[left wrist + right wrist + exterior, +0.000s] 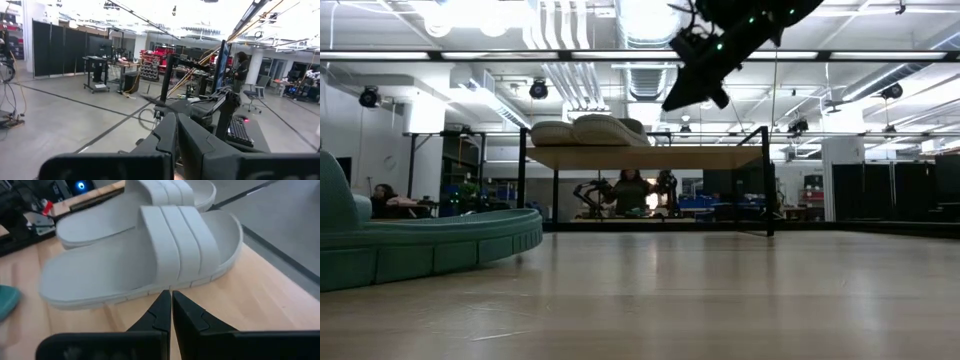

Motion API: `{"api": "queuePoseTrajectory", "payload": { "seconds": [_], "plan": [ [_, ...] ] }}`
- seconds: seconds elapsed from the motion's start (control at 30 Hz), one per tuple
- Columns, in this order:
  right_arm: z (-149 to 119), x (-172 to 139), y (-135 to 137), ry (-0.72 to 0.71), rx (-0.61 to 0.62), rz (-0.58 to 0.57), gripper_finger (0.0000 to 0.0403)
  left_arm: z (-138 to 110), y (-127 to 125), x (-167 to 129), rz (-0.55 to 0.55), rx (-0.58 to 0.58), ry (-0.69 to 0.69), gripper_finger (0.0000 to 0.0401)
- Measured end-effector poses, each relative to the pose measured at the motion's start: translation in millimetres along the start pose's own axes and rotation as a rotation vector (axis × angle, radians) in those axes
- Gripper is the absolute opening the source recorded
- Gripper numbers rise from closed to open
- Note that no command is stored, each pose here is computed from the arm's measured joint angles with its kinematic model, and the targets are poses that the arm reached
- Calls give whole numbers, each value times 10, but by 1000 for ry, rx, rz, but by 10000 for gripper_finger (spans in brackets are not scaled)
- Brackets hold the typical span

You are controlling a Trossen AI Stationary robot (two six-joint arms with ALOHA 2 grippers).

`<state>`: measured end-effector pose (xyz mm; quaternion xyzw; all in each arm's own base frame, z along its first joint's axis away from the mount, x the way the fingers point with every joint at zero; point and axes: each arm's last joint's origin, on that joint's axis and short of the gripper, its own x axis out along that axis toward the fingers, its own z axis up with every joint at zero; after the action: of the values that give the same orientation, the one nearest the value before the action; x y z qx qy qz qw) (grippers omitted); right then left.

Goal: Pick and place slides into the shelf
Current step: Put the gray slide on the shelf

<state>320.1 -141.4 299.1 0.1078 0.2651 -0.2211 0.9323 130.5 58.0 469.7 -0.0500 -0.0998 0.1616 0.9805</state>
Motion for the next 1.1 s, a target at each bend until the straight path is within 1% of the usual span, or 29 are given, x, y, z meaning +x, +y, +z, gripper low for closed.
{"api": "queuePoseTrajectory", "payload": {
  "seconds": [0.27, 0.47, 0.6, 0.73, 0.93, 1.1],
  "plan": [
    [-28, 325, -18, 41, -5, -14, 8, -6, 3, 6, 1, -2, 2, 0],
    [-27, 446, -19, 58, -30, -26, 8, -5, 2, -4, 1, -1, 0, 0],
    [-22, 449, -33, 54, -67, -64, 8, -5, 1, -4, 1, -1, 0, 0],
    [-11, 439, -100, 51, -63, -83, 8, -10, 3, 6, 1, -1, 3, 0],
    [-16, 451, -133, 55, -57, -88, 8, -20, 6, 25, 2, -2, 8, 0],
    [-21, 455, -132, 56, -80, -84, 9, -27, 7, 34, 2, -2, 12, 0]
  ]
}}
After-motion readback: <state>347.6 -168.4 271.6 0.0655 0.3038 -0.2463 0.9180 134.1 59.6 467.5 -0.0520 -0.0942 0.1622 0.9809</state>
